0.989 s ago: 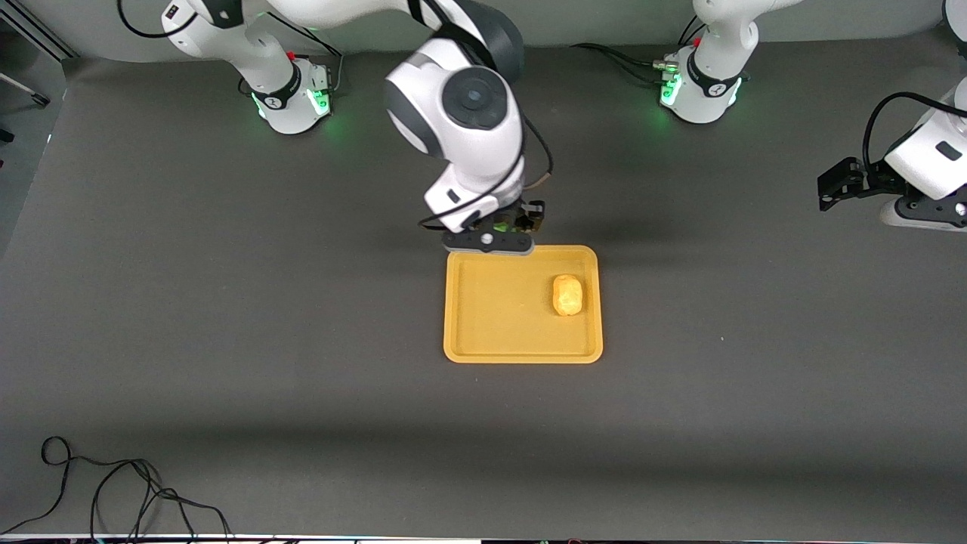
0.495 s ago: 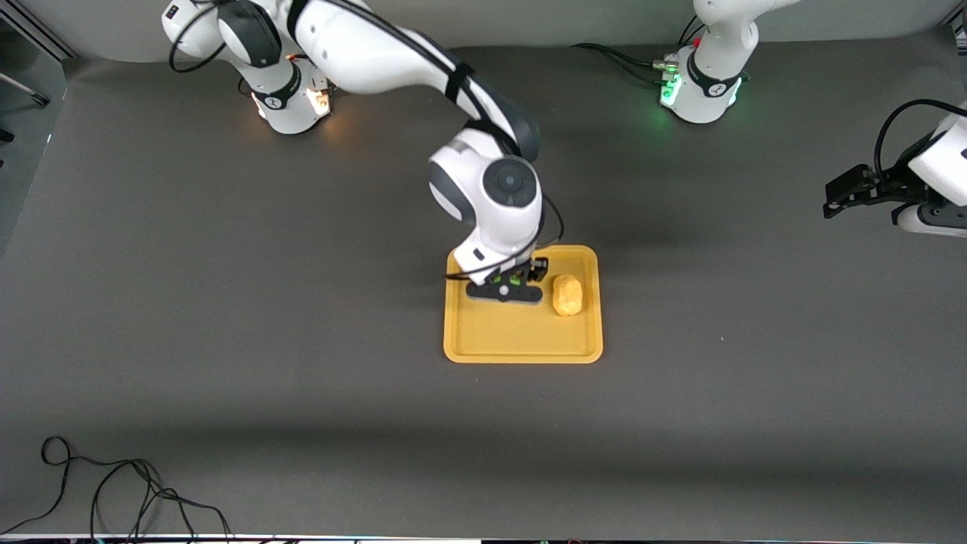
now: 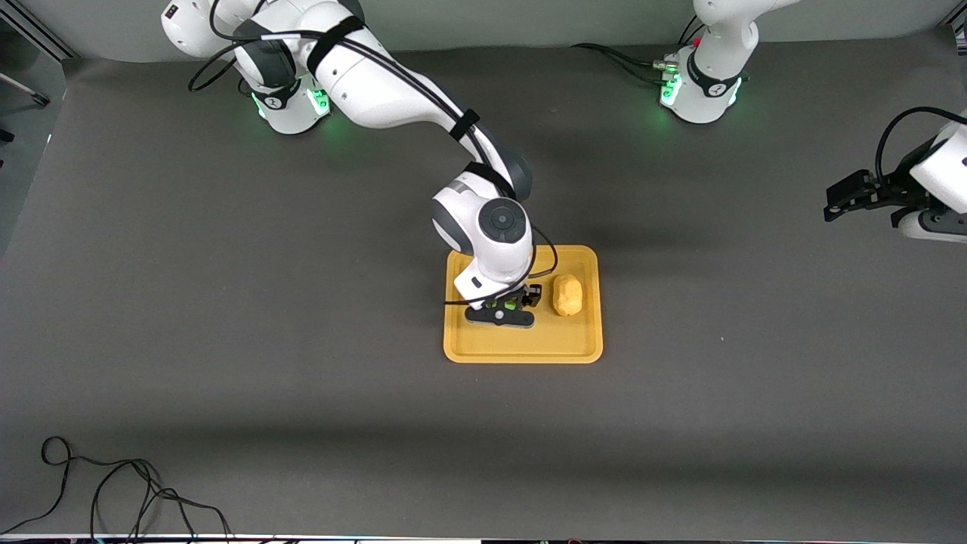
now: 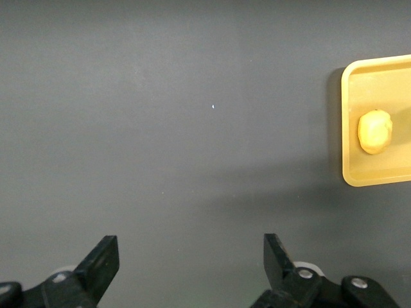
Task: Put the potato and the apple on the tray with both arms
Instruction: 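Lower the apple onto the tray beside the potato and open the right gripper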
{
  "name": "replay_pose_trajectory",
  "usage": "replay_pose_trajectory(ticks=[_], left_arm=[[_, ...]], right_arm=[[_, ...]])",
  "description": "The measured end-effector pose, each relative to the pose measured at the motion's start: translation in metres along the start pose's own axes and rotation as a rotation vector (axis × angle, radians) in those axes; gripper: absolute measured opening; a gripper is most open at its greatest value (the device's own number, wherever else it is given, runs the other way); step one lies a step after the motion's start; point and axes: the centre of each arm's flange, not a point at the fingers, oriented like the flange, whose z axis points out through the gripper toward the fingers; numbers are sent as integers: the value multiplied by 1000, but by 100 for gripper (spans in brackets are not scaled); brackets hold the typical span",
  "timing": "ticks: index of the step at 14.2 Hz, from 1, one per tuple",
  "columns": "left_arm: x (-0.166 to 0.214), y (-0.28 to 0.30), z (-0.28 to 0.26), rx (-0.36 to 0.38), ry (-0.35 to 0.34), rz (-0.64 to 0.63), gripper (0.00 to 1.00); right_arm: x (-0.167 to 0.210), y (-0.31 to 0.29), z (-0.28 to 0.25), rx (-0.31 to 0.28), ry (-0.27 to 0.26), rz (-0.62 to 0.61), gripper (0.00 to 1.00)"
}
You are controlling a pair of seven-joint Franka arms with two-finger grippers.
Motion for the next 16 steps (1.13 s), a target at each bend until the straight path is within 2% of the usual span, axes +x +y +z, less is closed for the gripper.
replay_pose_trajectory(ticks=[4,6,8,12,16], left_arm=[[4,-5,5,9,-2,-3,100],[5,-8,10,12,-14,-5,100],[10,-11,24,1,-41,-2,100],[18,-1,40,-12,-72,27,100],[19,9,40,9,-79,53,100]], right_arm=[[-2,0,11,2,4,13,68],[0,-2,6,13,12,13,85],[4,-5,-21,24,18,15,100],[15,15,-144,4,-16,42,100],[37,86,-282,7,-48,77,100]])
